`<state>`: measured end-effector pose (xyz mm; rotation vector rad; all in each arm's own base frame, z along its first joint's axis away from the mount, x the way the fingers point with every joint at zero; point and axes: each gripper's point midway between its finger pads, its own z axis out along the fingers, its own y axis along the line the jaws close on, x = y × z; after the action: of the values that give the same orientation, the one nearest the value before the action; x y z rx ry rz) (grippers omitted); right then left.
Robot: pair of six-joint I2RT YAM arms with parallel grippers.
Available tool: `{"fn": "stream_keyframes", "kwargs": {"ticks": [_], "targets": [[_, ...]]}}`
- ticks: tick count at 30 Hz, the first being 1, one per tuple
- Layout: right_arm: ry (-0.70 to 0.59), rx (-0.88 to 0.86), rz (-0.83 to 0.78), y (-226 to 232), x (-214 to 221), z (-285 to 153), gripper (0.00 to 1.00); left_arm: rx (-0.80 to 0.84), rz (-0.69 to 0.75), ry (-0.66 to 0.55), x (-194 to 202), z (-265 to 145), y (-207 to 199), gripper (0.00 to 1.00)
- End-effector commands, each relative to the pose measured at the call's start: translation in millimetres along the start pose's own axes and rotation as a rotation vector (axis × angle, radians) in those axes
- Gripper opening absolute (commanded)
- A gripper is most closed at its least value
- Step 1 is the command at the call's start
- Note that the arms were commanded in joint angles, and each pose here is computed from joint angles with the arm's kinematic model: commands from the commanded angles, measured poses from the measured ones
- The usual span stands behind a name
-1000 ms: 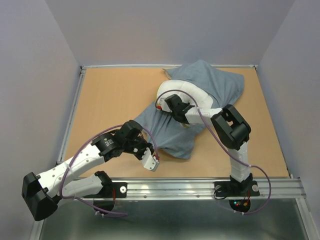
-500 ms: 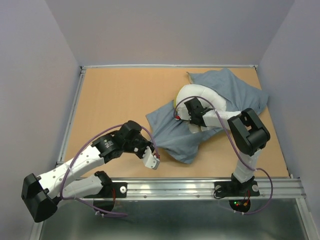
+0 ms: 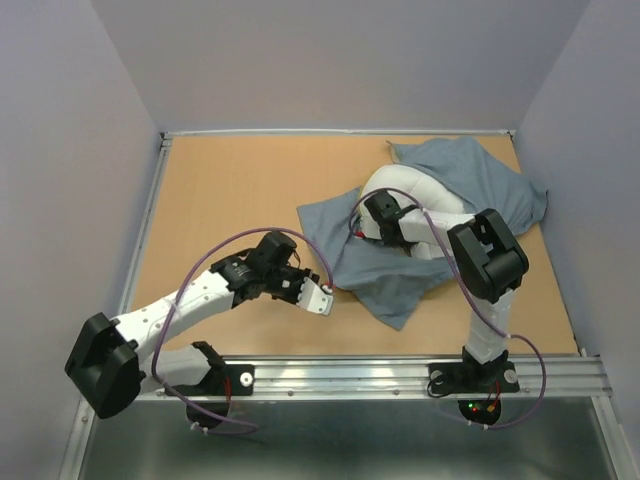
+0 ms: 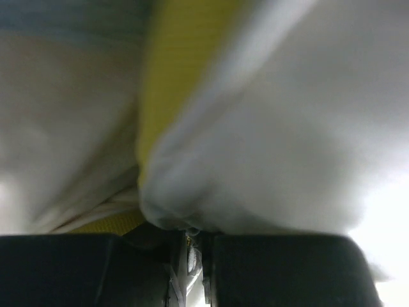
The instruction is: Put the pillow into the pillowcase
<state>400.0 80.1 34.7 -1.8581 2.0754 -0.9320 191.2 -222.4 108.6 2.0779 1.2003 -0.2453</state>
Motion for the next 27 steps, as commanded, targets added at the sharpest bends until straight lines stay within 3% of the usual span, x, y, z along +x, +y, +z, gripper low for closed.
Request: {"fn": "stream_keyframes", "kwargs": {"ticks": [1,3,4,6,7,11,15,18,25,26,27], "targets": [[0.149,-0.338,-0.099,80,44,15,0.01,0.041,-0.216,-0.041,-8,4,7,0.44],[0.143,-0.354,-0.091,80,42,13,0.01,0.064,-0.270,-0.151,-26,-2,17,0.61],[0.147,-0.360,-0.087,81,41,14,0.01,0.046,-0.317,-0.169,-20,-8,25,0.77],[0.142,-0.371,-0.076,81,39,13,0.01,0.005,-0.426,-0.224,-19,-14,41,0.81],[0.143,-0.372,-0.073,81,38,12,0.01,-0.017,-0.467,-0.231,-18,-14,48,0.93],[0.135,-0.381,-0.062,82,37,11,0.00,-0.239,-0.752,-0.248,0,-3,109,0.96],[0.135,-0.388,-0.051,84,36,11,0.01,-0.240,-0.998,-0.220,24,49,143,0.99],[0.129,-0.390,-0.042,83,34,11,0.00,-0.303,-1.070,-0.212,33,64,186,0.99],[0.108,-0.377,-0.010,75,29,10,0.00,-0.310,-1.162,-0.163,56,123,207,0.99],[0.108,-0.377,-0.005,75,28,9,0.01,-0.318,-1.156,-0.165,54,126,213,0.96],[0.107,-0.378,0.003,76,28,9,0.01,-0.299,-1.170,-0.102,63,141,201,0.88]]}}
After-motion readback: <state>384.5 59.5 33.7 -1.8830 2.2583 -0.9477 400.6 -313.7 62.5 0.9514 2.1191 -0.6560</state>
